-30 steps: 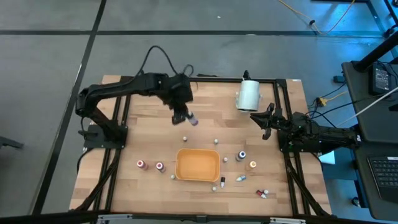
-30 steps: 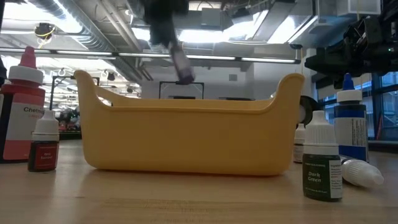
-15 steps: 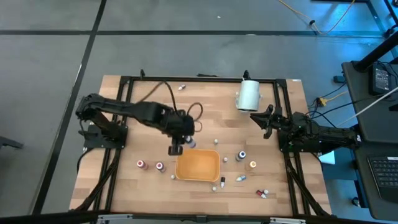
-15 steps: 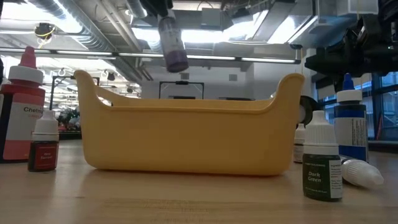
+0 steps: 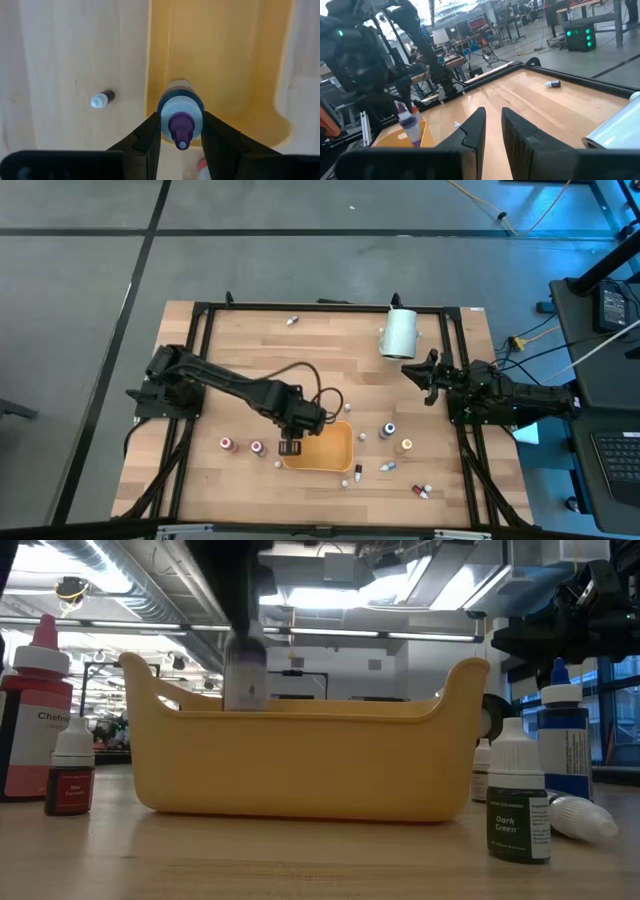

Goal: Pick & Place food coloring
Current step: Put the large purple food coloring bottle in the yellow bin

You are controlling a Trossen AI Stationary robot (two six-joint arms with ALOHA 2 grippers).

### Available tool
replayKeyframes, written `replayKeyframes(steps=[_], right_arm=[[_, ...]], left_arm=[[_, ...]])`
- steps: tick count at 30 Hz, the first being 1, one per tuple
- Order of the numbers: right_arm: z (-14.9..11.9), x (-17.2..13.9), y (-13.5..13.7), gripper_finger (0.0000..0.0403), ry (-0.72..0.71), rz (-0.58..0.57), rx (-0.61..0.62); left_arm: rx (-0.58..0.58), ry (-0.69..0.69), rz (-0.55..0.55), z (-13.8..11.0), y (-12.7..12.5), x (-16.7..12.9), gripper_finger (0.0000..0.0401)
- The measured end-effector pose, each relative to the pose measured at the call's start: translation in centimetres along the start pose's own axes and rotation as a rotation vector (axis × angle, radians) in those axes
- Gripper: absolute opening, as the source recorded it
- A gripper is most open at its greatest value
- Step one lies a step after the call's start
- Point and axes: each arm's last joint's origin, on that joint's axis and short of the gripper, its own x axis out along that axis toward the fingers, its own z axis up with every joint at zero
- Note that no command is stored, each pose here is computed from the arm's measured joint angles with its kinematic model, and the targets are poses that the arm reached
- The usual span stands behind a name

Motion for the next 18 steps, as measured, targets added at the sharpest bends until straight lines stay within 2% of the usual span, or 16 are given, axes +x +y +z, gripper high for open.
replayKeyframes(steps=[8, 18], right_arm=[[0.0, 0.0, 0.0, 0.0065, 0.000, -0.001, 0.000], [0.0, 0.0, 0.0, 0.0065, 0.000, -0.001, 0.000]], left_arm=[[-0.037, 0.079, 0.026, 0.5, -0.4, 3.1, 0.0118], [-0.038, 0.071, 0.022, 0.5, -0.4, 3.0, 0.0120]])
